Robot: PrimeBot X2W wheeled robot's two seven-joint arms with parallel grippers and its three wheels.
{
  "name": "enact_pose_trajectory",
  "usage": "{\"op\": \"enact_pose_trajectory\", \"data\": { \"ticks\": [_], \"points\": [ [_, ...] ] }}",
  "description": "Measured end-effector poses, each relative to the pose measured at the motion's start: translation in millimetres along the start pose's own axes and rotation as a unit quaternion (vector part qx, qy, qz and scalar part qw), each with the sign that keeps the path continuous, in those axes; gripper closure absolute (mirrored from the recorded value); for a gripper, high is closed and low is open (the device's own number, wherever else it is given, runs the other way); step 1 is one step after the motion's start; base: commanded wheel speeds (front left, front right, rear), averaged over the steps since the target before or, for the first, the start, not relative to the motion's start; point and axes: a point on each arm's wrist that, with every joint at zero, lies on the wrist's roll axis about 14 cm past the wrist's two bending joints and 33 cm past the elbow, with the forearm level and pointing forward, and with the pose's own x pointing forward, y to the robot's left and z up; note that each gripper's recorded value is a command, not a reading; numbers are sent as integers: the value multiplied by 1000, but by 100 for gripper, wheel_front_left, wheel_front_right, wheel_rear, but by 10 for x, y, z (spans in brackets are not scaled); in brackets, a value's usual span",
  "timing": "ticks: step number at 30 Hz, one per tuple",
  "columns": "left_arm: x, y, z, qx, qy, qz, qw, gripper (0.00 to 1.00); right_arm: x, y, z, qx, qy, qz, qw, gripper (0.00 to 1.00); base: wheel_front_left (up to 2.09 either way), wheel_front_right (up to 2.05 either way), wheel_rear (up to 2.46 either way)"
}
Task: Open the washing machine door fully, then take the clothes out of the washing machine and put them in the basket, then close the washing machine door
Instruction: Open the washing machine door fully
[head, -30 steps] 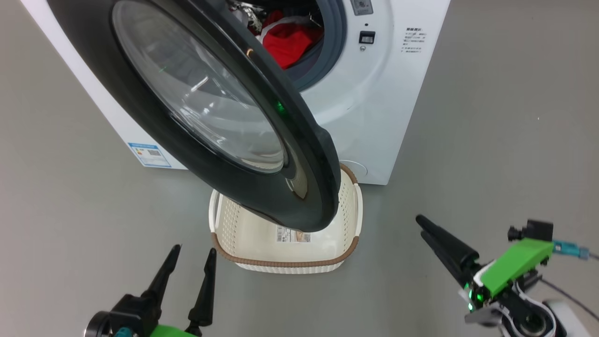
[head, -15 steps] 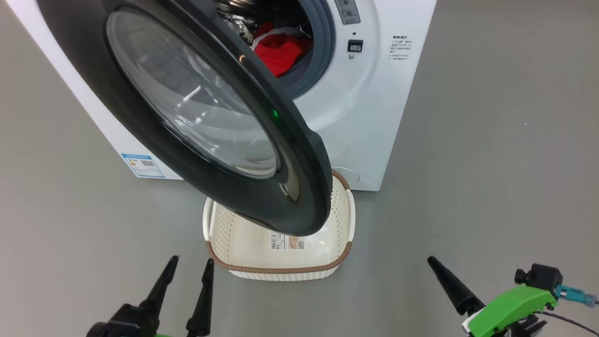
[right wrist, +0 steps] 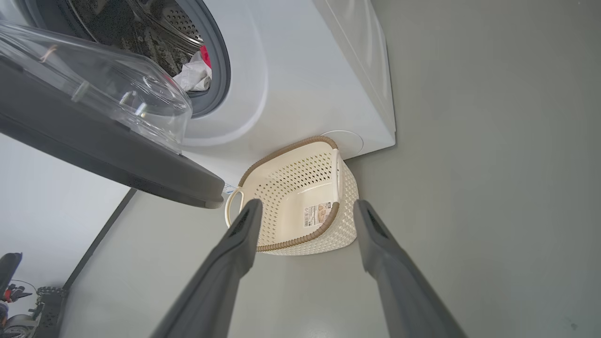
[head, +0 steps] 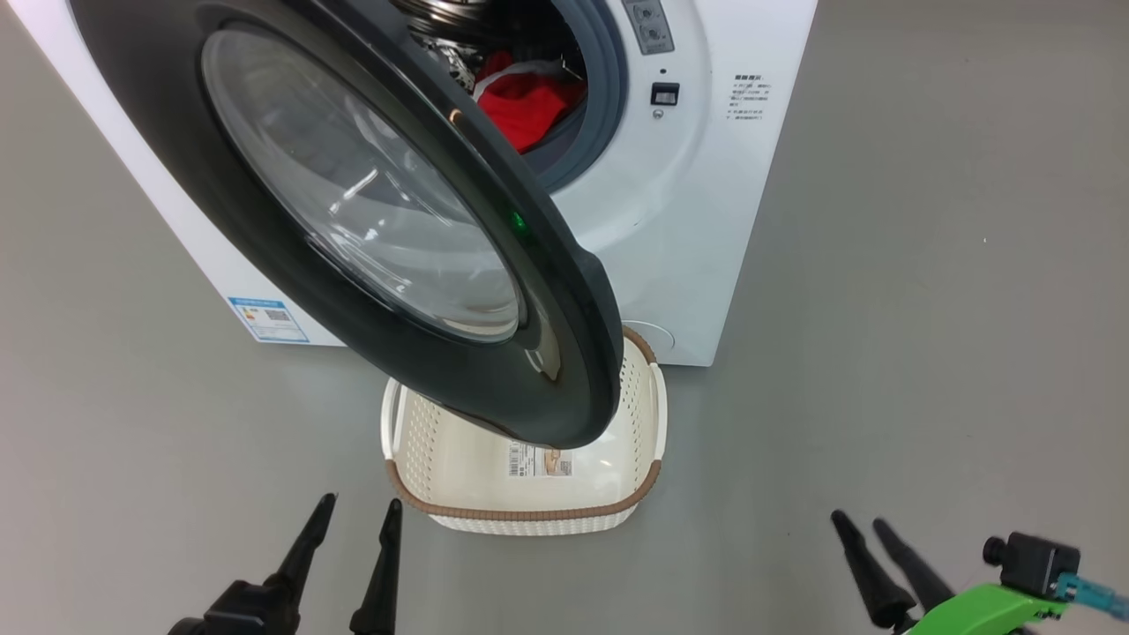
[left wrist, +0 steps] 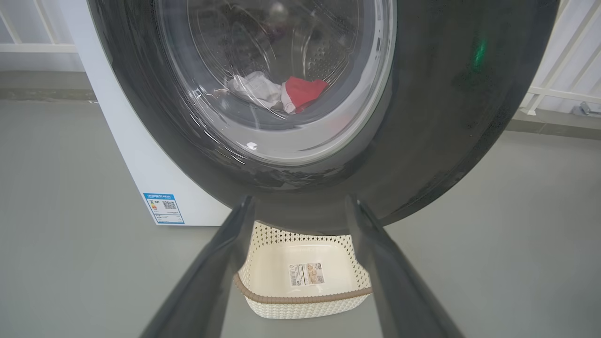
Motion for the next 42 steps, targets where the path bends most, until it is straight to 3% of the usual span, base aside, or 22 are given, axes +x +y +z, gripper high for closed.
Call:
{"op": "enact_pose_trajectory", "data": {
  "ticks": [9, 19, 42],
  "points": [
    [3, 25, -37, -1, 6, 4, 1000, 0, 64, 112, 394, -95, -72, 14, 993, 0, 0, 0, 0],
    [-4, 52, -48, -1, 8, 8, 1000, 0, -101, 82, 619, -191, -130, -12, 973, 0, 0, 0, 0],
    [-1, 41, -5, 0, 1, 6, 1000, 0, -236, -55, 451, -210, -116, -46, 970, 0, 0, 0, 0]
  ]
}}
